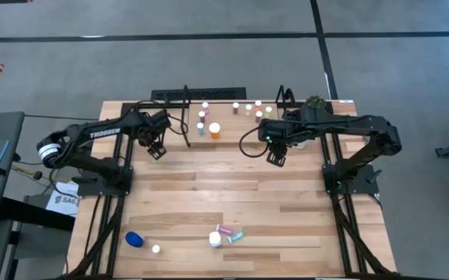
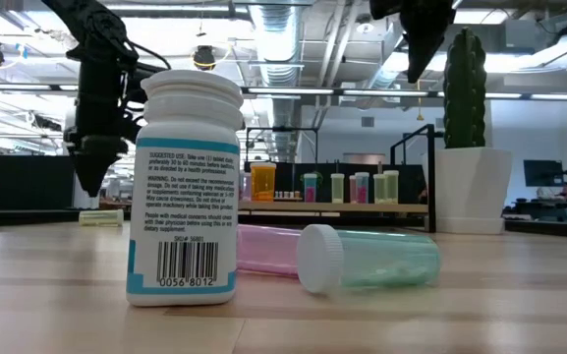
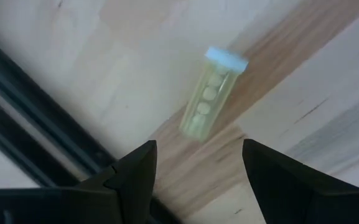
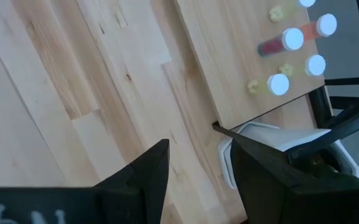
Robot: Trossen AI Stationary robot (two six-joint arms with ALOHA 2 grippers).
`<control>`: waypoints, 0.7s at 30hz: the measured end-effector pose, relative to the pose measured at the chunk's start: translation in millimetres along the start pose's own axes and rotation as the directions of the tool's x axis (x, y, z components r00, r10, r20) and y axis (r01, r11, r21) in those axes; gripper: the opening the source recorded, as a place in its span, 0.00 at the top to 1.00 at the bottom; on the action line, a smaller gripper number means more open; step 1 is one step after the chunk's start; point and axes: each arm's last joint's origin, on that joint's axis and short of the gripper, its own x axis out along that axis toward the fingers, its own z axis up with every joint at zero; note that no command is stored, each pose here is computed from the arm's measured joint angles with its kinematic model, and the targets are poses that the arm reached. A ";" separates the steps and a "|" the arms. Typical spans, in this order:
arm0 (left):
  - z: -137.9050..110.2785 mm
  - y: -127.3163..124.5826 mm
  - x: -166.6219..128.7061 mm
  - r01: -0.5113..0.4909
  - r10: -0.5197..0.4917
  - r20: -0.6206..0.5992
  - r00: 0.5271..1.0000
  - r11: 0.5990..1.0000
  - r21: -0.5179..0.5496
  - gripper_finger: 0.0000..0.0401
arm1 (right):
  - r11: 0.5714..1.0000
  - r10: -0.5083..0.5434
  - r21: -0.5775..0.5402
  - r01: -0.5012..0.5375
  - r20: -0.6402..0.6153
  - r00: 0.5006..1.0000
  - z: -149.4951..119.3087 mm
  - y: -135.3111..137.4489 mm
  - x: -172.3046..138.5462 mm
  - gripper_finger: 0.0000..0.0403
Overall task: Pick and place medicine bottles onto shelf by color
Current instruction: Put the yellow pill bottle on the shelf
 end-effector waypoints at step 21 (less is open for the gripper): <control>-3.1 3.6 35.5 0.090 -0.057 0.118 0.991 0.951 -0.294 0.44 | 0.999 -0.011 -0.036 0.011 0.007 1.000 0.6 0.3 -0.1 0.53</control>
